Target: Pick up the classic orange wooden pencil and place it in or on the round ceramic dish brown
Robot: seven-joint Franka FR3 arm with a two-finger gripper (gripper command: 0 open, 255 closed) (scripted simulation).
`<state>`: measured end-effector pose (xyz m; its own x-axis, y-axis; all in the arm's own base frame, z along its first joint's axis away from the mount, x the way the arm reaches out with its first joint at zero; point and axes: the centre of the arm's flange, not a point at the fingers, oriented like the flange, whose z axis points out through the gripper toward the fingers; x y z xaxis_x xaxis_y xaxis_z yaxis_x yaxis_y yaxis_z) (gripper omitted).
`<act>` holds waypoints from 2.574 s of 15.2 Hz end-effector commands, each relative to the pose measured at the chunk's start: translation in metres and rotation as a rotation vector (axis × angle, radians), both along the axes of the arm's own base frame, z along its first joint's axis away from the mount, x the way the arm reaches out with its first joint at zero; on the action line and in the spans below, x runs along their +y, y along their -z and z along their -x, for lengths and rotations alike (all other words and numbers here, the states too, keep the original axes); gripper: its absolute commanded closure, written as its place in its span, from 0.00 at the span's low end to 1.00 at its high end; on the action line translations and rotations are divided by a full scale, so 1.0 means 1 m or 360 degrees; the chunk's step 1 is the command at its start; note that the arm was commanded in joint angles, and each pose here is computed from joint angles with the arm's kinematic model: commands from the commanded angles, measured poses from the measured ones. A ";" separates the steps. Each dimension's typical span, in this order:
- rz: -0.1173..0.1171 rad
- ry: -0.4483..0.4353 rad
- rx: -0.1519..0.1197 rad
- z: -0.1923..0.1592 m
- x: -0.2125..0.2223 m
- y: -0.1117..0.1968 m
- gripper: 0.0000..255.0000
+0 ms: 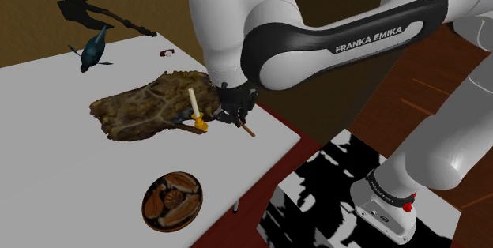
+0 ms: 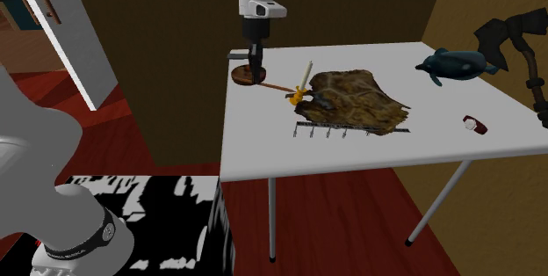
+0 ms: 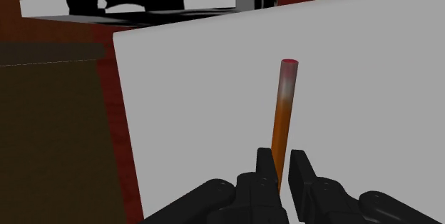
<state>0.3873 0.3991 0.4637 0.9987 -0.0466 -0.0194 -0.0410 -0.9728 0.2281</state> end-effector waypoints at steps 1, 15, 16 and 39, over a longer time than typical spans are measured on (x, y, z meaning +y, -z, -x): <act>0.0000 0.0003 0.0000 0.007 0.026 -0.001 1.00; 0.0000 0.0003 0.0000 0.064 0.201 -0.013 1.00; 0.0000 0.0003 0.0000 0.068 0.214 -0.014 1.00; 0.0000 0.0003 0.0000 0.074 0.232 0.073 1.00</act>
<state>0.3125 0.6312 0.3912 0.9987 -0.0477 -0.0196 -0.0420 -0.9729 0.2273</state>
